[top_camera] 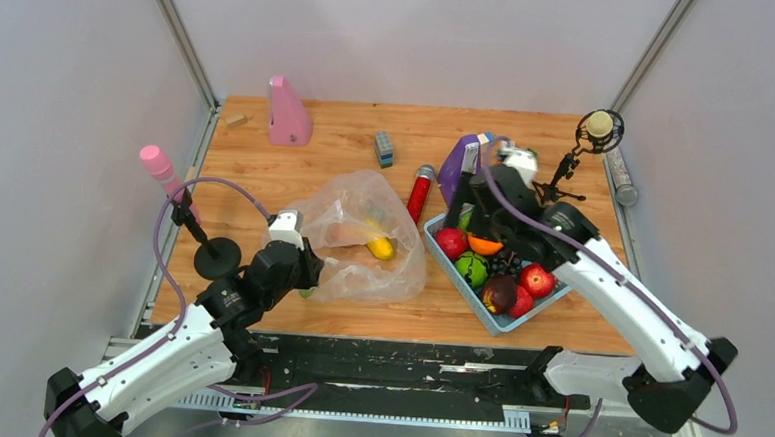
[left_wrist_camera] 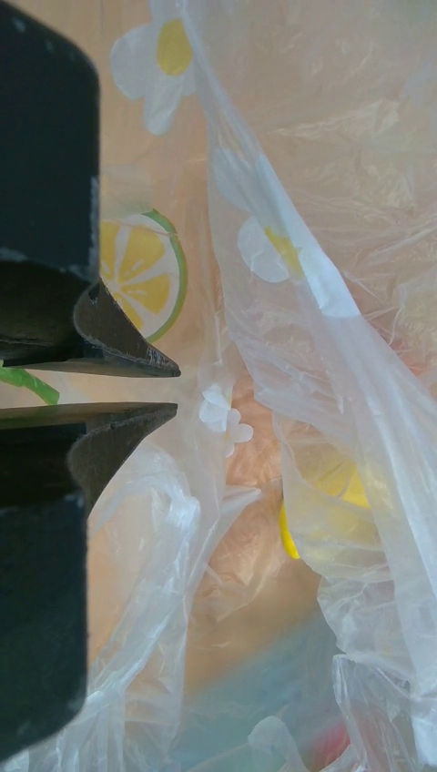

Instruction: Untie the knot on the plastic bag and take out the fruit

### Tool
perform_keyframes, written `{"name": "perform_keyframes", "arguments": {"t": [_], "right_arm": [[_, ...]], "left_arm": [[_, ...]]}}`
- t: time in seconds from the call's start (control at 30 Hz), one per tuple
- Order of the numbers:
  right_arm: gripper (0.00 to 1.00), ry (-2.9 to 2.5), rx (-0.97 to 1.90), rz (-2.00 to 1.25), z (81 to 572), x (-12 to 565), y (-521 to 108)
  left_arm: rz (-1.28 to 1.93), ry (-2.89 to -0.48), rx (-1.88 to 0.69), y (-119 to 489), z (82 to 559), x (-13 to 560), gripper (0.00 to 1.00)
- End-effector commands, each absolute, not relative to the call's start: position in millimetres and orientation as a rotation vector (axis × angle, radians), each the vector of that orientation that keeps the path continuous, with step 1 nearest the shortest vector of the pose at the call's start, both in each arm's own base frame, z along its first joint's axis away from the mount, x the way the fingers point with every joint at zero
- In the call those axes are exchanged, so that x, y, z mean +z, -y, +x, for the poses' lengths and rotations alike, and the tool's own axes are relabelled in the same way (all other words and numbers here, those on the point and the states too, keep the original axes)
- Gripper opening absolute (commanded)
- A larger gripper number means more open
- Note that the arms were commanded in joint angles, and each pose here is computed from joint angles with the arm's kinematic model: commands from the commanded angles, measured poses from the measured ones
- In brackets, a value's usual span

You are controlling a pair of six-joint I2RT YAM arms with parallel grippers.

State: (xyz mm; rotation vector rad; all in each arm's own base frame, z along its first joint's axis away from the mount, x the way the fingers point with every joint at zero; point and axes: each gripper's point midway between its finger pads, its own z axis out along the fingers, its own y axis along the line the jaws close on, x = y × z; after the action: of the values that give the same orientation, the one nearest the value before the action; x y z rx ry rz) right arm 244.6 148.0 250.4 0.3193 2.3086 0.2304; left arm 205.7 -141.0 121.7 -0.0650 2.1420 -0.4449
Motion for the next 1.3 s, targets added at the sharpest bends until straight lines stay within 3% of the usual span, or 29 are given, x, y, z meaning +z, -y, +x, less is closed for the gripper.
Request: {"name": "perform_keyframes", "arguments": {"t": [0.0,0.2,0.4,0.53,0.7,1.27], "right_arm": [[0.93,-2.155,0.419,-0.154,255,299,-250],[0.81,-2.127,0.695,-0.463,238,306,-367],[0.72,-2.260,0.754,-0.461,239,256,-410],[0.64,-2.340,0.782,-0.475,229,221,-424],[0.59,-2.411,0.645,-0.397,243,178,-421],[0.61,-2.412,0.405,-0.256,316,127,-413]], "left_arm": [[-0.076,-2.102,-0.454,143,212,135,0.24],[-0.072,-2.111,-0.455,144,212,129,0.23],[-0.079,-2.125,-0.452,143,209,120,0.22],[-0.087,-2.134,-0.463,144,208,112,0.22],[-0.099,-2.142,-0.479,147,208,106,0.20],[-0.110,-2.162,-0.486,148,206,84,0.11]]}}
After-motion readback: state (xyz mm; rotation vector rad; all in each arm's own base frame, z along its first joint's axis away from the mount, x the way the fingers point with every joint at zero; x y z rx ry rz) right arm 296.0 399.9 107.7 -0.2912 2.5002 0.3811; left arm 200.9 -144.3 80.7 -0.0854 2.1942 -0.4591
